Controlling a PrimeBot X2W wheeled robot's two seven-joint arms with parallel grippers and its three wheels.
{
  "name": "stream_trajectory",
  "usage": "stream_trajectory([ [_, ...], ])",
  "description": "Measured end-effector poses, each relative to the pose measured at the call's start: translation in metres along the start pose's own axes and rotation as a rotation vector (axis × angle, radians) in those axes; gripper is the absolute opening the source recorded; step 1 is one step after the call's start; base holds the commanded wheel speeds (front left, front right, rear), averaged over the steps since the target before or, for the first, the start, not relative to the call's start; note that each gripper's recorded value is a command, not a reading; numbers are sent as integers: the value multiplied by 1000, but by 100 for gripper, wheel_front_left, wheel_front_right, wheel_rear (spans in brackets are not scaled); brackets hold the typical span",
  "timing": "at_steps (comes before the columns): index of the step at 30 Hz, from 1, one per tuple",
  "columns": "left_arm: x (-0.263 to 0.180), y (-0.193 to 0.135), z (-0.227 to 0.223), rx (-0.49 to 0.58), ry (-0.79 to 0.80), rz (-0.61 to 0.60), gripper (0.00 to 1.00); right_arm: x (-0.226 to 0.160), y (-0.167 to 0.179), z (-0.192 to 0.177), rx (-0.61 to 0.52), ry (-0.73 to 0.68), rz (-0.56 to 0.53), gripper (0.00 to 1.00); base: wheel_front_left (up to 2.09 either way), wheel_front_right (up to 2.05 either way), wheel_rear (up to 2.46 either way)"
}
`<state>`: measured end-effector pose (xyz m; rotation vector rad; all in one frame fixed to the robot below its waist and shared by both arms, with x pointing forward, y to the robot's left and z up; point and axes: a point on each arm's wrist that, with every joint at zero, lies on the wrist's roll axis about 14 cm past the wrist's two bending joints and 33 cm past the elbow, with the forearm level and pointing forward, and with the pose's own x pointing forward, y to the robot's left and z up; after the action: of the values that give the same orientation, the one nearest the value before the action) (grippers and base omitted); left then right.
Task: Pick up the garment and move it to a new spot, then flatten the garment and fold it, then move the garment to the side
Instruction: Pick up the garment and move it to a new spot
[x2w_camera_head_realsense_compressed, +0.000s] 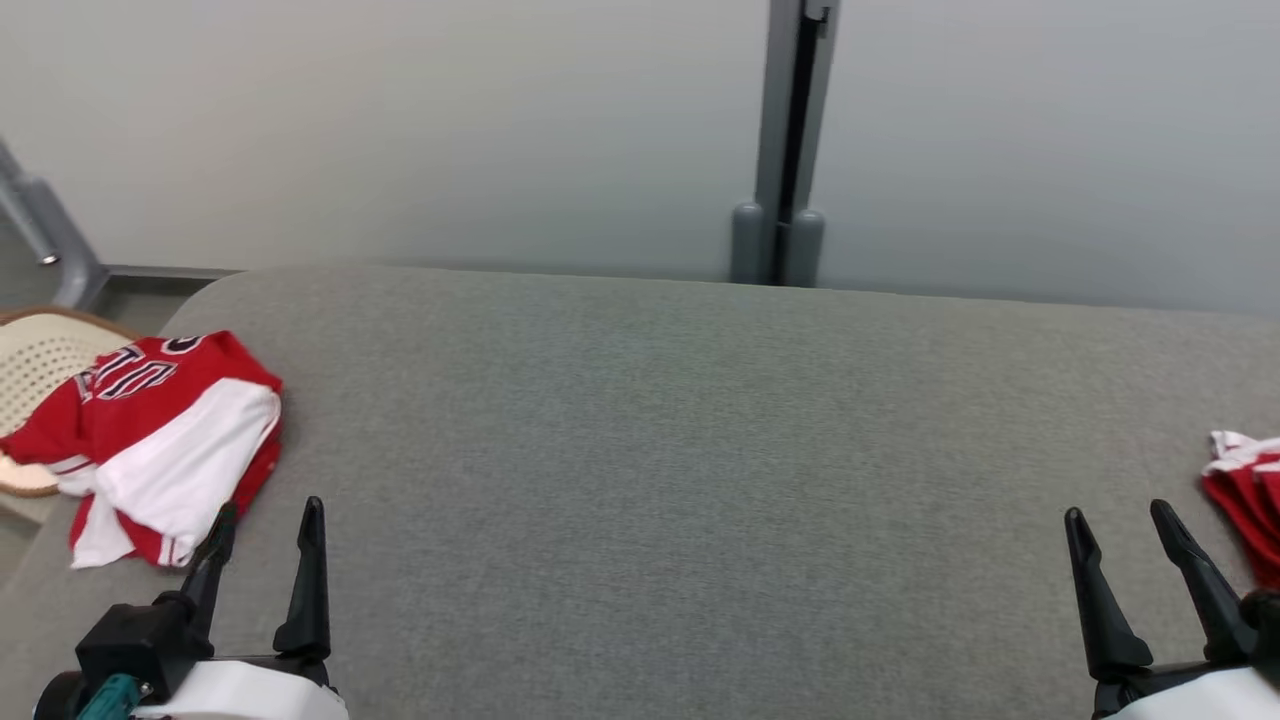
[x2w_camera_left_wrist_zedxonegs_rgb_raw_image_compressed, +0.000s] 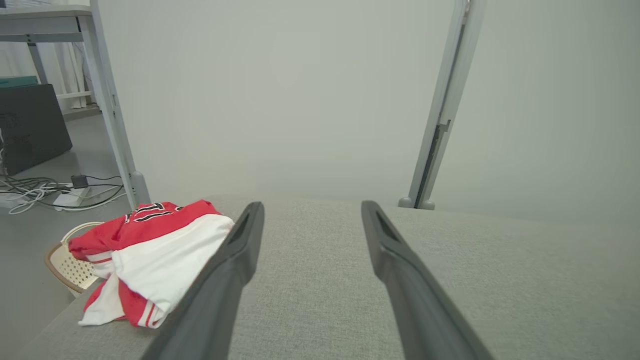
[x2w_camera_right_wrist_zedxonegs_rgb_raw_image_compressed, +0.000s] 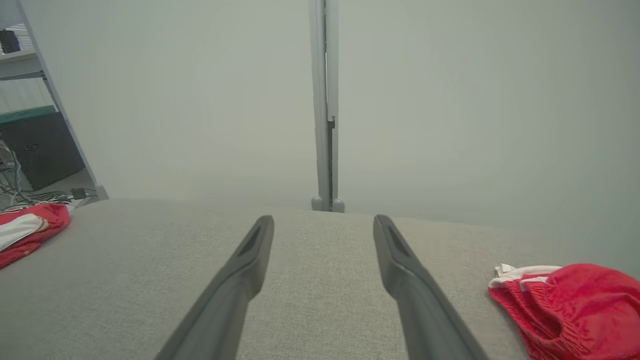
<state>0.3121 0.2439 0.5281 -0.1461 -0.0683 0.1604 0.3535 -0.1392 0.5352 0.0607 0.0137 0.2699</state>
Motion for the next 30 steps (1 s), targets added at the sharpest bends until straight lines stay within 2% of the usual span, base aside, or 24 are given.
stream_trajectory([
  [7,-29,54,11,14,-35,158,100,30,55,3,-7,0,182,100,0,0,0],
  [14,-62,92,18,18,-59,289,100,47,97,4,-11,5,316,100,0,0,0],
  [23,-72,100,18,18,-60,325,100,54,109,2,-15,13,351,100,0,0,0],
  [30,-44,93,22,3,-76,292,100,63,103,1,-14,23,345,100,0,0,0],
])
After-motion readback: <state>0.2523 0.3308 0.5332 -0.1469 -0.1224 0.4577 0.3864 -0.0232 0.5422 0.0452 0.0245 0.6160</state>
